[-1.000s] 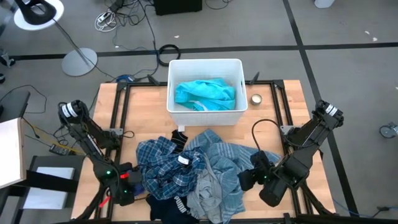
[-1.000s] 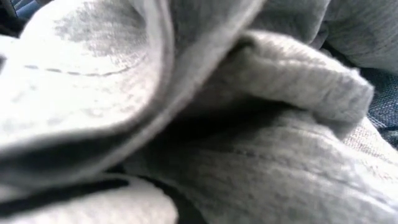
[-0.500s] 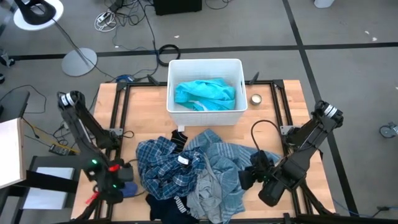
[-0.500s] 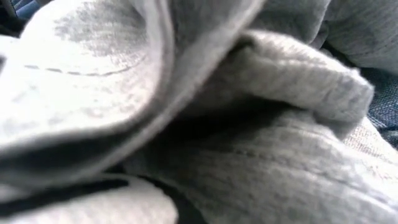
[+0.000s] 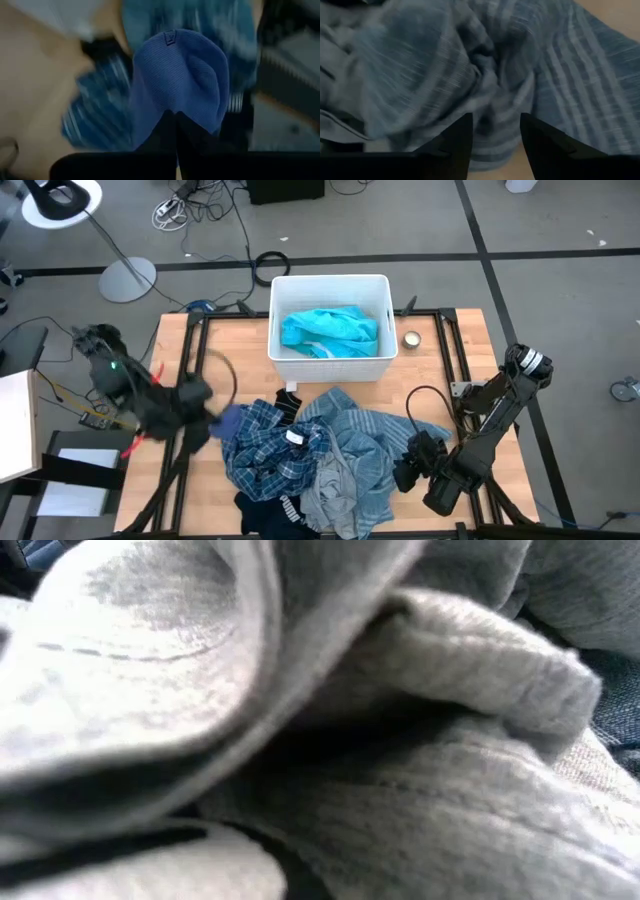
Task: Sort clothes
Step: Put the left blue sock into the laundry bin
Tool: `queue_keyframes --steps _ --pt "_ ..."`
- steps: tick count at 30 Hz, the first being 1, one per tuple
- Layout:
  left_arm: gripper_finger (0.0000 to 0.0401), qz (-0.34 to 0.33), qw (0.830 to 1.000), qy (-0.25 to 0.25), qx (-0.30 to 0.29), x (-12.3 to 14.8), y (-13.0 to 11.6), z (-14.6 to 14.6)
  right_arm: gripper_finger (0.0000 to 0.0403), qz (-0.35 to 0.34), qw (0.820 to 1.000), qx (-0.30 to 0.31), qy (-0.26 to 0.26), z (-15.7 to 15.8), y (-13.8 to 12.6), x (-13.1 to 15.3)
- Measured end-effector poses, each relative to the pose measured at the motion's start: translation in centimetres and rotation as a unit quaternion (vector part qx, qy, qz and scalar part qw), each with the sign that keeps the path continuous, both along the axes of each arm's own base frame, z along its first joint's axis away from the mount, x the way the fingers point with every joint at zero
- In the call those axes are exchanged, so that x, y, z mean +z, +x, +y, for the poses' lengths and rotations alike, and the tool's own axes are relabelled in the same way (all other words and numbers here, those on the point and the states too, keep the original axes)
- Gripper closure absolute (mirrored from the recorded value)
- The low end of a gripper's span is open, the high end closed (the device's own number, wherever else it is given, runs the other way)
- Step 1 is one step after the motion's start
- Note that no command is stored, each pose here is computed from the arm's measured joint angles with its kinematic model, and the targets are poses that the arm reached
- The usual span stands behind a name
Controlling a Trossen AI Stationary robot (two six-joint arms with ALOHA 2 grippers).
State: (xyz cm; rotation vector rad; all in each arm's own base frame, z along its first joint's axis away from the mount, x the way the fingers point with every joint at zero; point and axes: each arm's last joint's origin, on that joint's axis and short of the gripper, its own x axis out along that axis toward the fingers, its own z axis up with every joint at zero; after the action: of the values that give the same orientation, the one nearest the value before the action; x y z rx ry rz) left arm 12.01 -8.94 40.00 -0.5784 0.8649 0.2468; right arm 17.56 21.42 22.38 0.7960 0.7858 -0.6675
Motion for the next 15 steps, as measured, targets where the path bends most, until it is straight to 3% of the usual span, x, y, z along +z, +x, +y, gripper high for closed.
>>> queue_keyframes --steps 7,15 --pt "0.0401 -0.106 0.989 0.061 0.084 3.4 4.0 4.6 0.0258 0.005 0.999 0.034 -0.012 -0.2 -1.0 -0.5" --pt "0.0401 -0.184 0.972 0.1 0.108 3.7 11.6 10.6 0.0261 0.003 0.996 0.086 -0.027 -1.3 -1.7 0.4"
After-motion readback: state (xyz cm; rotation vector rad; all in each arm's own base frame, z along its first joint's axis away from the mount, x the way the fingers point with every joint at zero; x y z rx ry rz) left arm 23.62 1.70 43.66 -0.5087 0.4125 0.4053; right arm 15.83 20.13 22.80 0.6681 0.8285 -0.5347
